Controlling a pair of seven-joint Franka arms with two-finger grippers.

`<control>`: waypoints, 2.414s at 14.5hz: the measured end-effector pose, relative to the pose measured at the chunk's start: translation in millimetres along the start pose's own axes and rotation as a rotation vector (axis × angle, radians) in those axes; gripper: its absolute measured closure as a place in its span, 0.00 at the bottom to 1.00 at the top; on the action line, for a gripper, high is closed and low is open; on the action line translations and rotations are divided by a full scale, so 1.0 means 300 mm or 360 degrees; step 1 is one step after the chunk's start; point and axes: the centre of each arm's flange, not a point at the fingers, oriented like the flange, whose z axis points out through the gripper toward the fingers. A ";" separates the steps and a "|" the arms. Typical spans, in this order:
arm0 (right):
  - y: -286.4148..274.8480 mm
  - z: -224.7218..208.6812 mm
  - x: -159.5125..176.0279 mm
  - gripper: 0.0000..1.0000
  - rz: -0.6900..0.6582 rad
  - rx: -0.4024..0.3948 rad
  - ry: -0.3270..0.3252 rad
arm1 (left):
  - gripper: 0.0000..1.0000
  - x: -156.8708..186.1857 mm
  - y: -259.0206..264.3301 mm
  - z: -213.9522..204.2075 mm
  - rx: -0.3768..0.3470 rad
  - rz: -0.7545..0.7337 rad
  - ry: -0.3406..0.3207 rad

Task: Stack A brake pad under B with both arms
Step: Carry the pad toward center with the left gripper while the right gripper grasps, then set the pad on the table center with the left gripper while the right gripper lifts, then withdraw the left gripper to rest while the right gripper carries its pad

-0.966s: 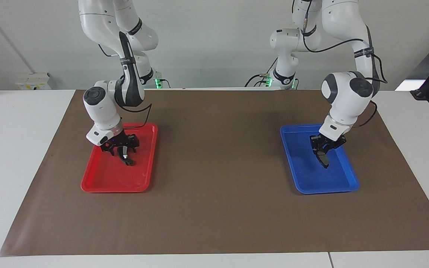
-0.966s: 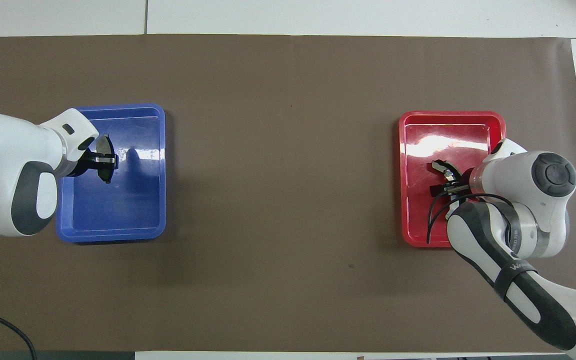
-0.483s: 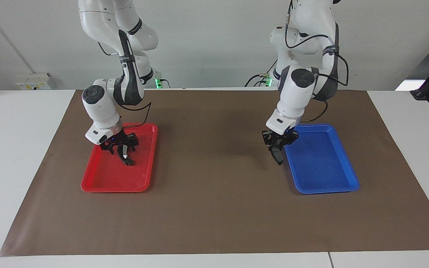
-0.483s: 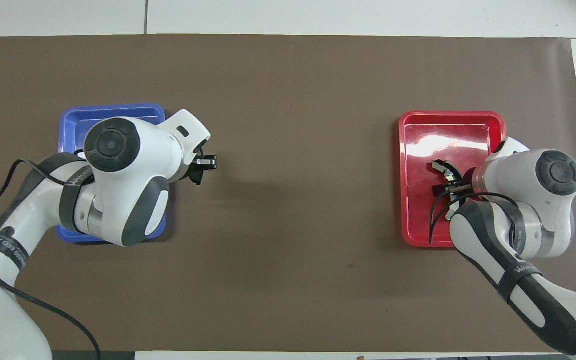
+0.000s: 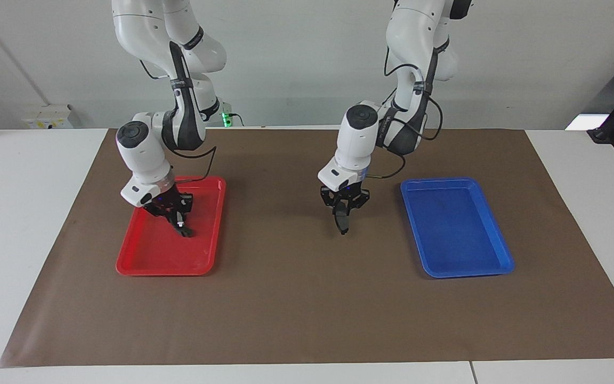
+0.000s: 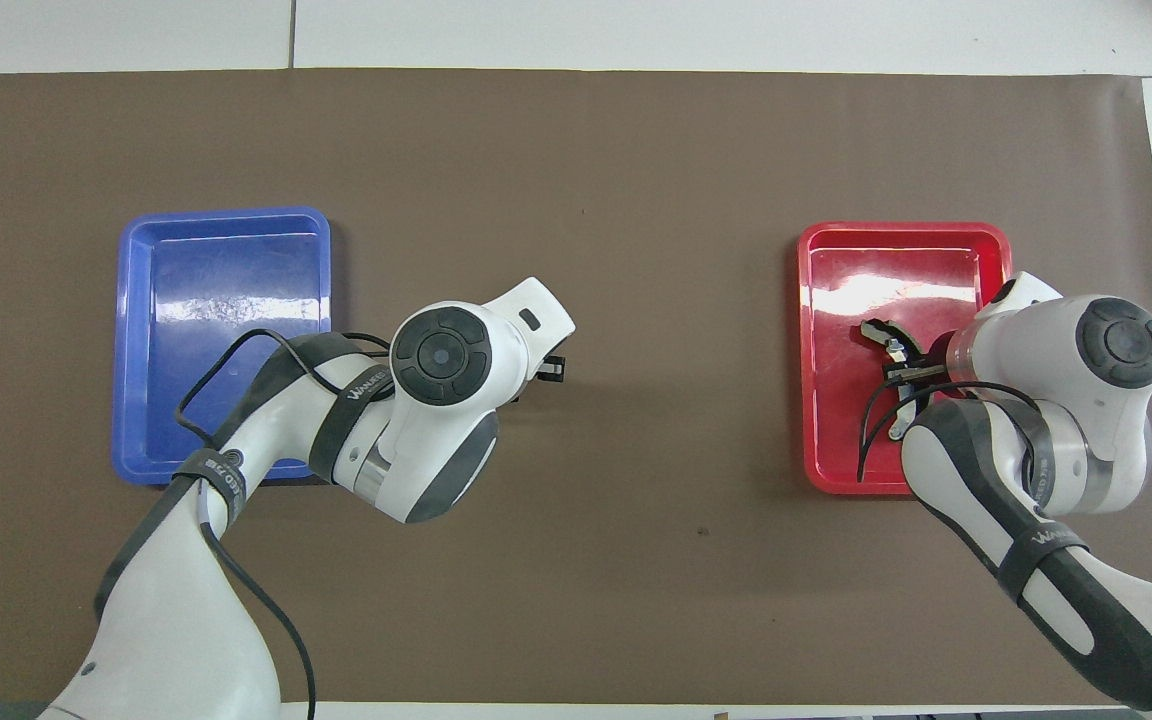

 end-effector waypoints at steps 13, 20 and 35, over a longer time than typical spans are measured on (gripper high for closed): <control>-0.284 -0.428 0.237 0.58 -0.0109 0.0016 -0.0033 | 0.01 0.057 -0.062 -0.099 0.0020 -0.0058 -0.0012; -0.662 -0.405 0.320 0.58 0.0008 0.0075 -0.0019 | 0.01 0.120 -0.600 -0.524 0.0041 -0.0175 -0.0021; -1.393 -0.109 0.331 0.58 0.0145 0.0147 -0.0016 | 0.00 0.069 -1.191 -0.976 -0.0026 -0.0196 -0.0182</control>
